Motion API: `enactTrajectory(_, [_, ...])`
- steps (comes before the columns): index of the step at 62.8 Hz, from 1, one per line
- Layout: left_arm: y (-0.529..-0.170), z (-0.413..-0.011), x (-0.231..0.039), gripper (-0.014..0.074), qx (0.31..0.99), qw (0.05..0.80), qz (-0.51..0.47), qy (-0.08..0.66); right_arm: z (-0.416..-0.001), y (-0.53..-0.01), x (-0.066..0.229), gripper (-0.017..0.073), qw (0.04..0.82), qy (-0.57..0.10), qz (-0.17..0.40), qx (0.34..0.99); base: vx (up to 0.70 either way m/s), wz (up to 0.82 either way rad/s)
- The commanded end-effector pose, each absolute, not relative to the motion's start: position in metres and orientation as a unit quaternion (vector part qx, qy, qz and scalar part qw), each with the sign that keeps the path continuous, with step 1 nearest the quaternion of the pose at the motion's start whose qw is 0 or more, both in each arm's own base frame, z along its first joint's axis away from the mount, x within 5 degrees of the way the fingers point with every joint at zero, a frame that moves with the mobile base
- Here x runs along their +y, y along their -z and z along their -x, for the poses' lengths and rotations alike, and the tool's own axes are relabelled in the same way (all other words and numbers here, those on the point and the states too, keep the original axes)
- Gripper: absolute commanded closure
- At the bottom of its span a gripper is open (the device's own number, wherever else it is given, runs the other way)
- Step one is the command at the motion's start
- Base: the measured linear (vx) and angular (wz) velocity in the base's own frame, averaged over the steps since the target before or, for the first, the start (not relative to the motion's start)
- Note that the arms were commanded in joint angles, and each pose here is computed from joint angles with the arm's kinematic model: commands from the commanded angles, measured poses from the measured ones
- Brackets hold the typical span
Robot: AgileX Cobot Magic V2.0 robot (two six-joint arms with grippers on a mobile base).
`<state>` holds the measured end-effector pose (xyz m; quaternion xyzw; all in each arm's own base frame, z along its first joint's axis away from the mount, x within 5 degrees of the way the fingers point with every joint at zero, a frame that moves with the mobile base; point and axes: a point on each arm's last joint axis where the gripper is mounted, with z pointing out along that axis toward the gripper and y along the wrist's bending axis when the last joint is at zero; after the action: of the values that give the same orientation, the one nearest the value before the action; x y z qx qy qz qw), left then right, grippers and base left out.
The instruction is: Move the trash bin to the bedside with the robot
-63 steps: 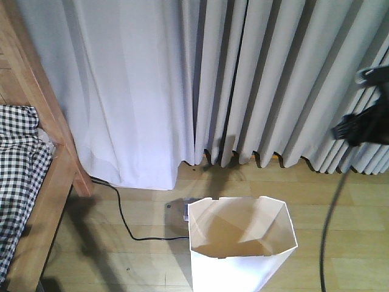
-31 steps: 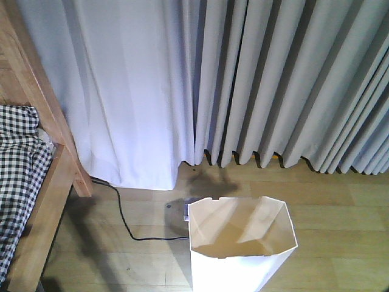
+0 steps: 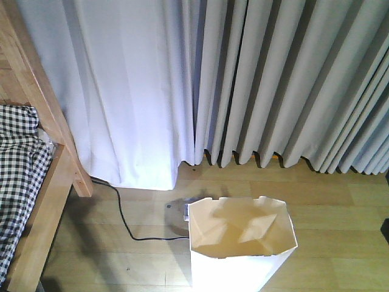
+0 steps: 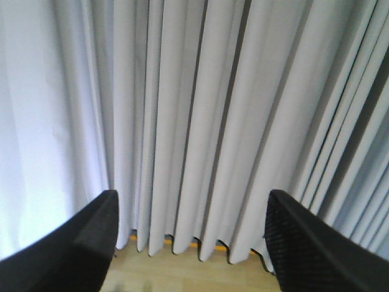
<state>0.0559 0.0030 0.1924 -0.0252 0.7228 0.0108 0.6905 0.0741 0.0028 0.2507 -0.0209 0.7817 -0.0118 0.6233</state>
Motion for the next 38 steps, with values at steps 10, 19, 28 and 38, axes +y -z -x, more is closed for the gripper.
enactTrajectory(10, [-0.2076, -0.0544, 0.0027, 0.0600, 0.686, 0.727, 0.025, -0.008, -0.0763, -0.2665, 0.0006, 0.0066, 0.661, 0.002, -0.011, 0.751, 0.00, 0.00])
enactTrajectory(19, [-0.2076, -0.0544, 0.0027, 0.0600, 0.686, 0.727, 0.025, -0.008, -0.0763, -0.2665, 0.0006, 0.0067, 0.661, 0.001, -0.011, 0.750, 0.00, 0.00])
enactTrajectory(28, [-0.2076, -0.0544, 0.0027, 0.0600, 0.686, 0.727, 0.025, -0.008, -0.0762, -0.2660, 0.0009, 0.0104, 0.659, 0.000, -0.010, 0.752, 0.00, 0.00])
enactTrajectory(38, [-0.2076, -0.0544, 0.0027, 0.0600, 0.686, 0.727, 0.025, -0.008, -0.0760, -0.2643, 0.0020, 0.0246, 0.652, -0.004, -0.006, 0.759, 0.00, 0.00])
